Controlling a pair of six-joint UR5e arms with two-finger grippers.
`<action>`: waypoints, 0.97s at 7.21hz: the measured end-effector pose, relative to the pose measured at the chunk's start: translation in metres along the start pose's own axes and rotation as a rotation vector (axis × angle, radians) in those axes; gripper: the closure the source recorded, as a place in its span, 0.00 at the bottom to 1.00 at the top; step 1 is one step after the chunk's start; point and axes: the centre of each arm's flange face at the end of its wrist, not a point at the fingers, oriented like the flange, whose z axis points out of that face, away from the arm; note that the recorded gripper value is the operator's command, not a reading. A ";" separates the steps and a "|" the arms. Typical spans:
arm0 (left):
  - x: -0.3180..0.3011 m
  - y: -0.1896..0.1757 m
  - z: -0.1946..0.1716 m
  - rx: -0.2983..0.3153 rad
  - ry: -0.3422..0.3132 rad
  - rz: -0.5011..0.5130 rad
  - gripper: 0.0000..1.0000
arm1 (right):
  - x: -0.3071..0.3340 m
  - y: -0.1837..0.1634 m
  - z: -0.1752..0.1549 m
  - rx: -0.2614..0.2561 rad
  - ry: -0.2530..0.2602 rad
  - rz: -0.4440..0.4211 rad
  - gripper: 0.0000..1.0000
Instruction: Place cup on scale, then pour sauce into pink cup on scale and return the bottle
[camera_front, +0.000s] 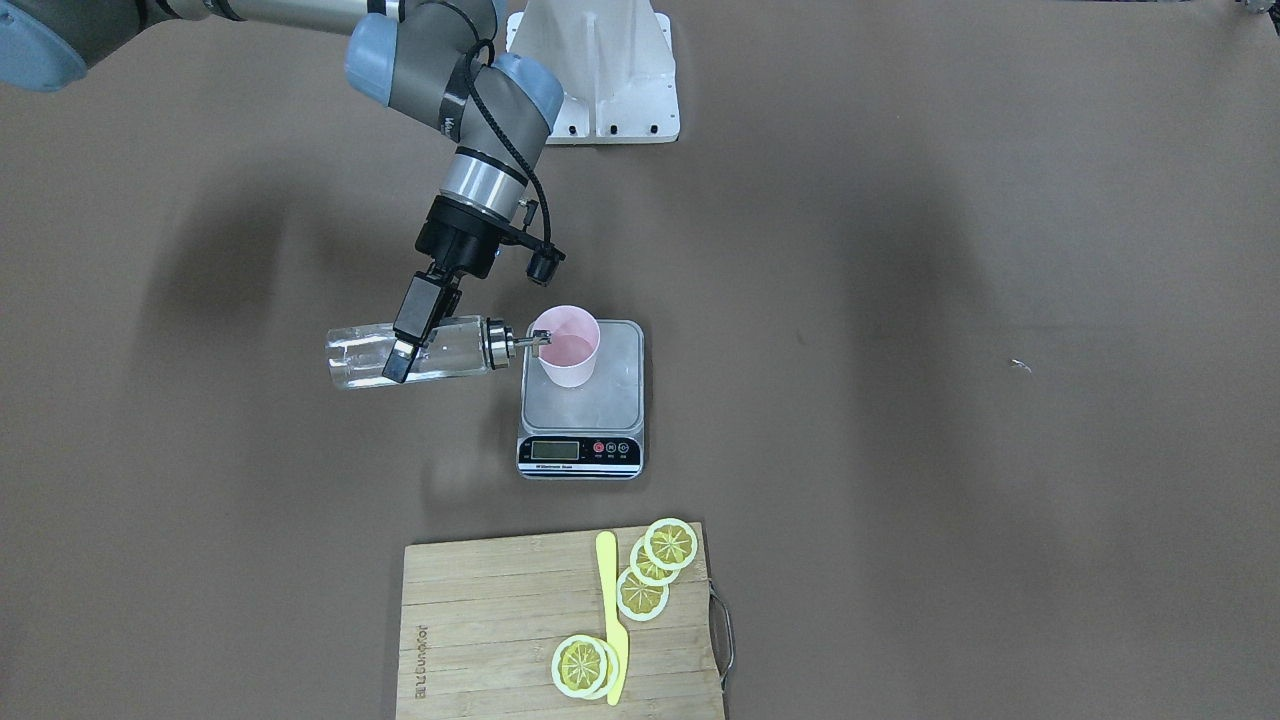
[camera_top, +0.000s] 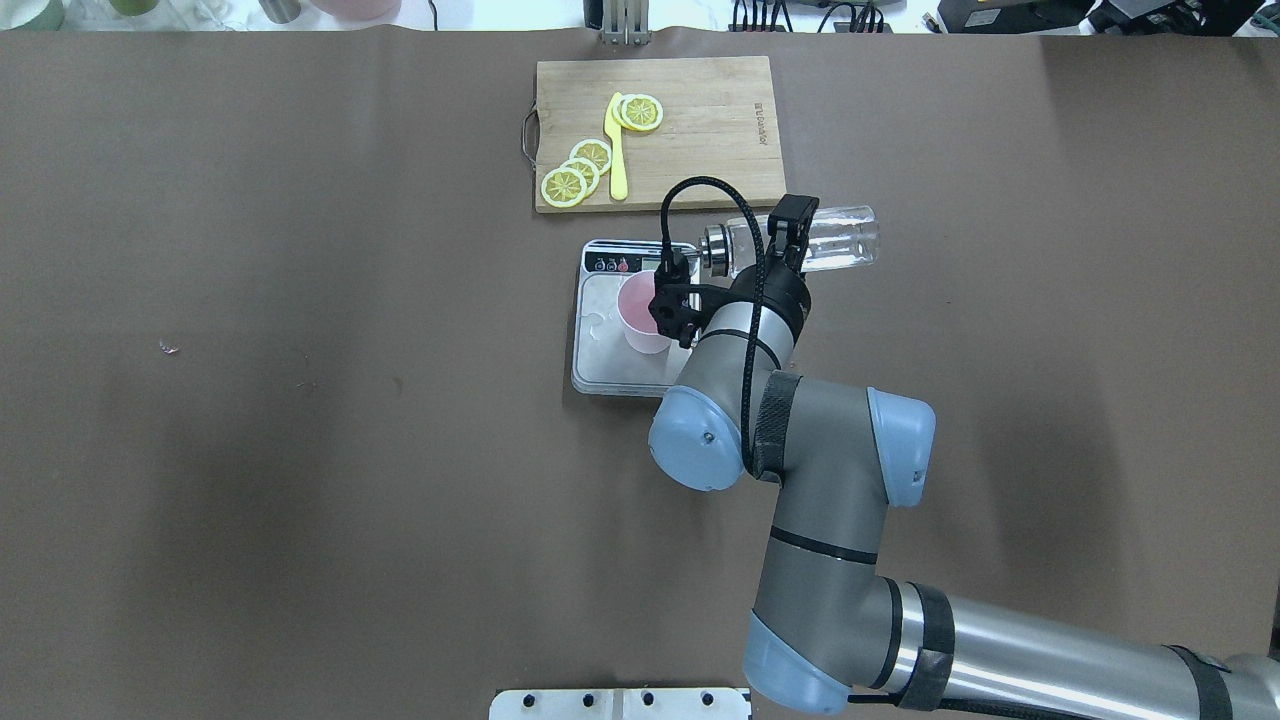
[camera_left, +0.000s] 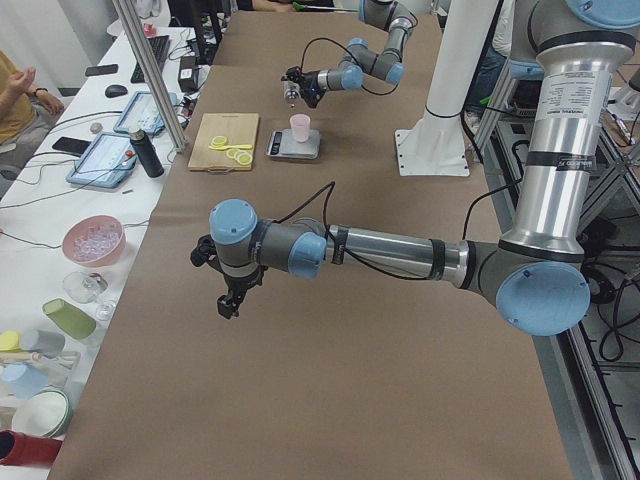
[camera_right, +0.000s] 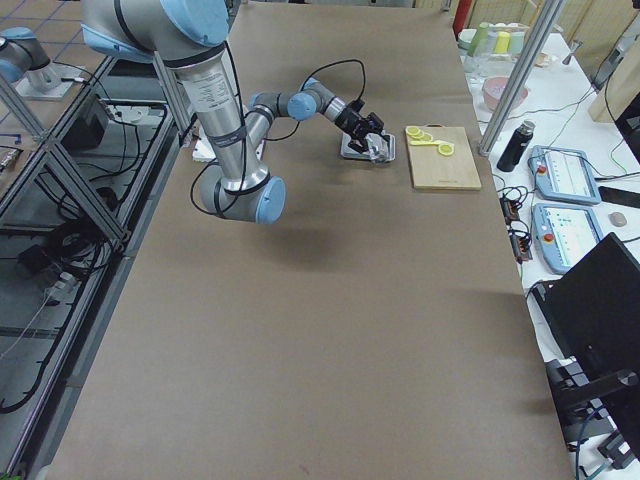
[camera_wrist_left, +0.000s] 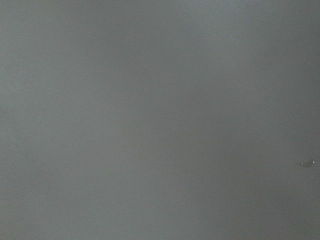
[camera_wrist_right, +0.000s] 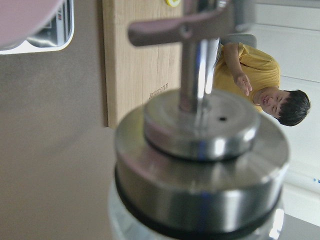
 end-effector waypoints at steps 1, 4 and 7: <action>-0.001 0.000 0.000 -0.001 0.000 -0.002 0.02 | 0.000 0.000 0.001 -0.002 0.005 -0.017 1.00; -0.003 0.001 0.001 -0.002 0.000 -0.005 0.02 | 0.002 -0.001 0.002 -0.003 0.032 -0.056 1.00; -0.004 0.002 0.000 0.000 0.004 -0.008 0.02 | 0.005 -0.001 0.001 -0.004 0.046 -0.070 1.00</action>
